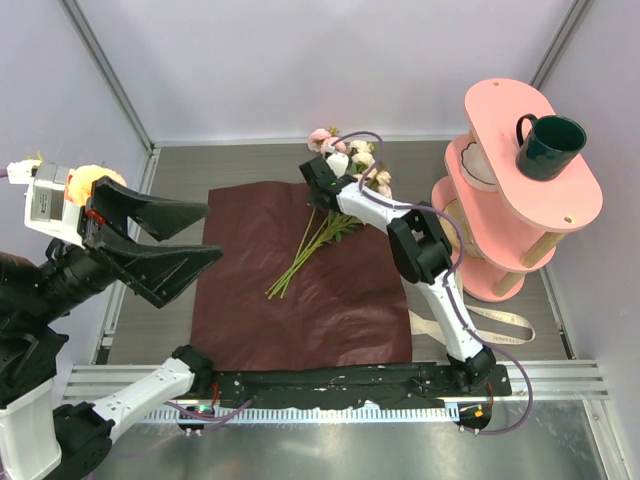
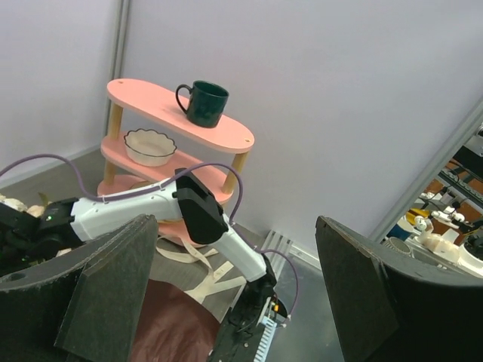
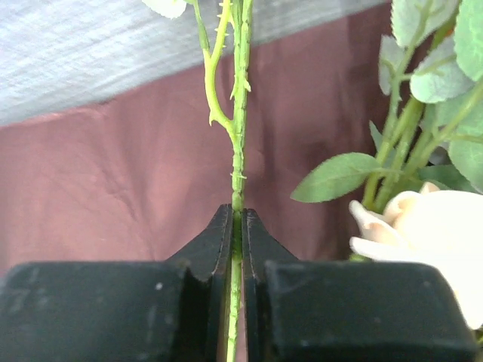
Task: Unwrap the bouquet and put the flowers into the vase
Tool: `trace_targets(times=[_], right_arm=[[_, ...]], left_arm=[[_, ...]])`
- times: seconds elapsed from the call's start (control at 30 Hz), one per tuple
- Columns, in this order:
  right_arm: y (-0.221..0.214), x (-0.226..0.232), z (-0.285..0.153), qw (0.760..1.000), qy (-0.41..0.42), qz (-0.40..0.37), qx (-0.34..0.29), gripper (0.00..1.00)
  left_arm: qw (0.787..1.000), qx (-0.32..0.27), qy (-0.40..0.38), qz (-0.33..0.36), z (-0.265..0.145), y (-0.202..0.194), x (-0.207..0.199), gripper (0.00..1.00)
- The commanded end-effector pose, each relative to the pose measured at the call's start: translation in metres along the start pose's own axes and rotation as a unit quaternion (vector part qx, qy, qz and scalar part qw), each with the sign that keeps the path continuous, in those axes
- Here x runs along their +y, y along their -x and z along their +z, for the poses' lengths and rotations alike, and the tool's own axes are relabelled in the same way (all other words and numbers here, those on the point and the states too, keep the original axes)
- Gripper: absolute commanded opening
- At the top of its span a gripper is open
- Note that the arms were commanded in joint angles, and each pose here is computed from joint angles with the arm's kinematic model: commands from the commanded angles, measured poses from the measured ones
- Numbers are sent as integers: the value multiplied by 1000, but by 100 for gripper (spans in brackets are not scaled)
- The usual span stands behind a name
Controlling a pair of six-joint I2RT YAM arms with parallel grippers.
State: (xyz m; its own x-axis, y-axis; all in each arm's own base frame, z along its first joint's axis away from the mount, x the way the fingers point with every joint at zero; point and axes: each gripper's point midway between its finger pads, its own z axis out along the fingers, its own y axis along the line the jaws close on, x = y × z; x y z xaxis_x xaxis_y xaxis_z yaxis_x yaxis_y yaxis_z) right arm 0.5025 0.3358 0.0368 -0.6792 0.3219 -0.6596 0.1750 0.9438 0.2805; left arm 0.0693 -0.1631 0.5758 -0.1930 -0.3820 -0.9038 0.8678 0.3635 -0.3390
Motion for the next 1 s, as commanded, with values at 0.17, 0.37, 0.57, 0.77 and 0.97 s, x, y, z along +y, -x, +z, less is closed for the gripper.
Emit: trace_targets(times=[0.17, 0.37, 0.57, 0.77, 0.97], right_arm=[[187, 104, -172, 956, 224, 57, -179, 1], [243, 132, -339, 837, 451, 17, -310, 1], [180, 104, -458, 687, 622, -119, -356, 1], [122, 75, -512, 608, 717, -131, -315, 1], [84, 73, -554, 568, 752, -148, -300, 1]], left_arm=[[1000, 11, 24, -6, 22, -4, 22, 90], [997, 24, 75, -17, 32, -16, 50, 91], [994, 41, 101, -29, 41, -24, 66, 86], [992, 72, 85, -67, 65, -44, 76, 64], [989, 74, 17, -124, 90, -56, 68, 77]])
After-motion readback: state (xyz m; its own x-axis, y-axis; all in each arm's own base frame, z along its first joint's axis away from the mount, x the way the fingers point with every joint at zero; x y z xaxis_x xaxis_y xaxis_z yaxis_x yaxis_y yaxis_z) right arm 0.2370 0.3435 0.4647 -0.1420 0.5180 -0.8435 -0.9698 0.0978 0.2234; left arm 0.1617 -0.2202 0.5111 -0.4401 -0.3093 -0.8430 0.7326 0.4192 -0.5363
